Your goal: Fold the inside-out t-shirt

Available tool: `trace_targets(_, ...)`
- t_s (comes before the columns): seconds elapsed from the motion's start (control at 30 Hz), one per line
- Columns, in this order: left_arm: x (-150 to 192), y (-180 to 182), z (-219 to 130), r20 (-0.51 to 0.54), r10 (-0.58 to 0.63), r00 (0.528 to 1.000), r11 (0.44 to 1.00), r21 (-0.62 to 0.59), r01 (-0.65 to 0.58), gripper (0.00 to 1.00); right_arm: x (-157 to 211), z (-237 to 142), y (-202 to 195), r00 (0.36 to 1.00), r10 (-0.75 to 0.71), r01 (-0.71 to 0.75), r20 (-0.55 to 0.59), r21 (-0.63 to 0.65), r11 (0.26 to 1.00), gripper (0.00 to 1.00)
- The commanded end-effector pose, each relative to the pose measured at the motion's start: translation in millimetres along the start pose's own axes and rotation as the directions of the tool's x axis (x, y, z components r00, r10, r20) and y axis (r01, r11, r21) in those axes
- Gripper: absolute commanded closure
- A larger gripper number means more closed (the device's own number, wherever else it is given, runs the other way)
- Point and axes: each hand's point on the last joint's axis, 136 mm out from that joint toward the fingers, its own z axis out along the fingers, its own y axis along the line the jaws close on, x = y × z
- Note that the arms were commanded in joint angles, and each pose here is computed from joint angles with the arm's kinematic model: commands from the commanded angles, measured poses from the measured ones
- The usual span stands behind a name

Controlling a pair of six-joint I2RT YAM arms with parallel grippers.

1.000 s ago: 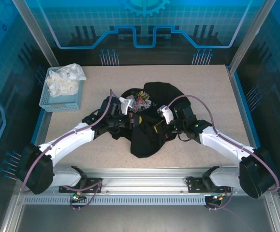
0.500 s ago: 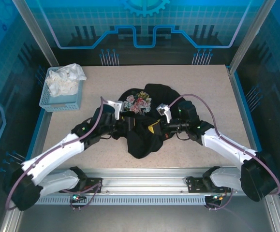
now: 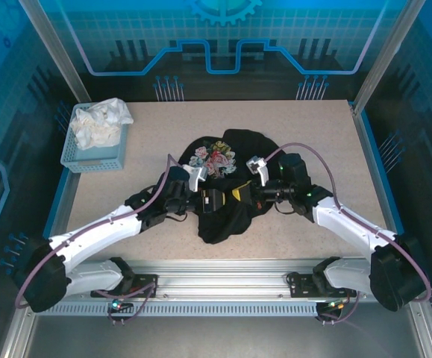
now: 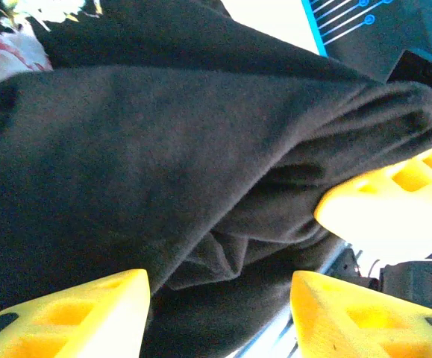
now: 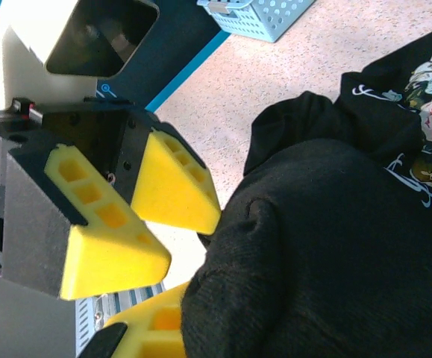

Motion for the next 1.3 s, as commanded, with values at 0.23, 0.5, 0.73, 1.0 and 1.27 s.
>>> trace_targets(0.23, -3.2, -11.3, 22.4, 0.0, -0.016, 1.0, 0.997, 0.081, 0.016, 0.44, -10.1, -6.2, -0.2, 0.999, 0.004, -0.004, 0.049, 0.007, 1.0, 1.0)
trace_targets(0.5, -15.4, 6.8, 34.7, 0.026, -0.035, 0.999, 0.999, 0.043, 0.034, 0.67, -8.2, -9.4, 1.9, 0.998, -0.004, 0.004, 0.057, 0.007, 1.0, 1.0)
trace_targets(0.73, -39.6, -2.8, 16.8, 0.101, 0.051, 0.994, 0.987, 0.145, -0.066, 1.0, -2.8, -17.6, 1.2, 0.998, -0.005, 0.004, 0.065, 0.025, 1.0, 1.0)
trace_targets(1.0, -35.7, -48.2, -58.2, 0.325, 0.348, 0.879, 0.863, 0.254, -0.436, 1.0, -11.5, -19.7, -0.3, 0.993, 0.046, -0.05, 0.107, 0.03, 0.998, 0.83)
trace_targets(1.27, -27.3, -43.5, -60.8, 0.338, 0.449, 0.827, 0.819, 0.213, -0.532, 1.0, 4.2, -22.0, 3.5, 0.985, -0.158, 0.17, -0.069, 0.231, 0.958, 0.53)
